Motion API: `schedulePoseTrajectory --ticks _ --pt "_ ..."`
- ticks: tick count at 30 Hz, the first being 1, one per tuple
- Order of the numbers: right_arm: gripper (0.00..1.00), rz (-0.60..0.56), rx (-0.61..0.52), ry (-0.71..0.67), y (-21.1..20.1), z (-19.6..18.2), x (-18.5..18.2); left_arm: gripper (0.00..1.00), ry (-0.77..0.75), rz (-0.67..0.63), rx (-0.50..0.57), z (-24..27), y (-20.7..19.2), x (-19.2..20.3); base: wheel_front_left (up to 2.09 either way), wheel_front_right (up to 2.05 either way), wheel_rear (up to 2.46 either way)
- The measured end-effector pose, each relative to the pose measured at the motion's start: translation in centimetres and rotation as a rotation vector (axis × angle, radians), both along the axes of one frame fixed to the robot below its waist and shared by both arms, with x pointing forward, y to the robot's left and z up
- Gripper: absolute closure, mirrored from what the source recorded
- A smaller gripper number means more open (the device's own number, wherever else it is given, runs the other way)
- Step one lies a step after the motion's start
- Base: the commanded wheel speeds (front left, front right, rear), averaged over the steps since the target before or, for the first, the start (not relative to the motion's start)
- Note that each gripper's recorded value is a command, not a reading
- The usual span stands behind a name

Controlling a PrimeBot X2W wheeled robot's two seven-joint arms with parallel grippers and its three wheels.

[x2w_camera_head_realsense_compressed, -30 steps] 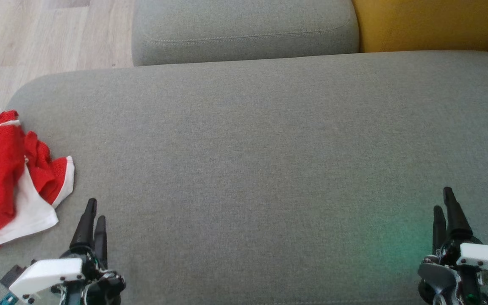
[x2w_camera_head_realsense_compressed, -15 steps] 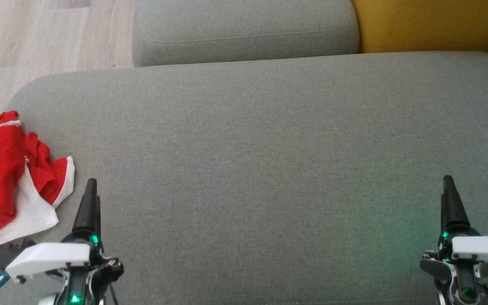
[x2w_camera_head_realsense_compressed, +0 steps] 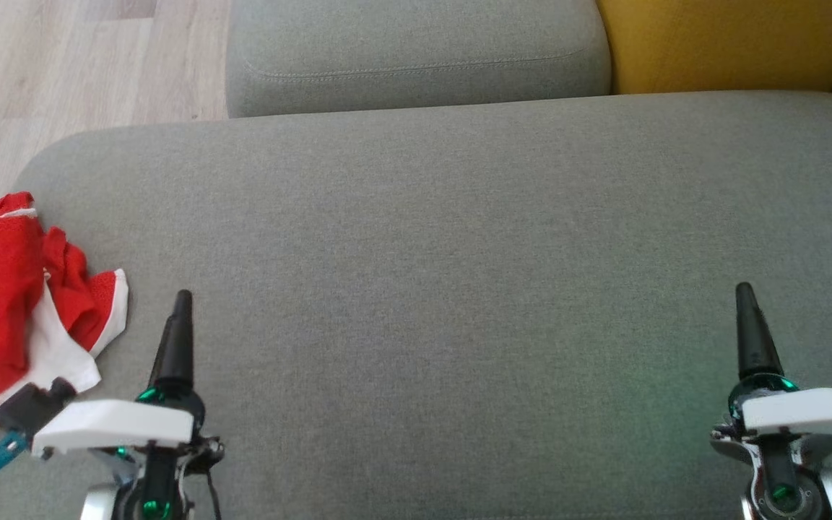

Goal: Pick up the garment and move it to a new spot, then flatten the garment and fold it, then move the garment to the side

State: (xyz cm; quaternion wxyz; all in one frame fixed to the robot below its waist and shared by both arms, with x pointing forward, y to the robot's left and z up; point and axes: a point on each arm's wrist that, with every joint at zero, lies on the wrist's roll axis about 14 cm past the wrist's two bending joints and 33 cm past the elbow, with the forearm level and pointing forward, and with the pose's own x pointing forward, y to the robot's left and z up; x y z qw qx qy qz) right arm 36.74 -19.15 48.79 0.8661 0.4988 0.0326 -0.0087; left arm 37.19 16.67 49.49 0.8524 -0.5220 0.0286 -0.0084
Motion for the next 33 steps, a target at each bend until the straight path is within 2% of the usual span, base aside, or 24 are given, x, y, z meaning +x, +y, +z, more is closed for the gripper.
schedulePoseTrajectory --ticks 15,33 --pt "0.00 0.064 -0.259 -0.025 1.3 0.7 0.0 0.00 -0.053 -0.048 0.292 1.1 -1.0 0.0 0.00 0.00 0.00" --pt "0.00 0.116 -0.483 -0.042 2.4 0.7 -0.1 0.00 -0.080 -0.090 0.590 1.0 -2.2 -0.4 0.00 0.00 0.00"
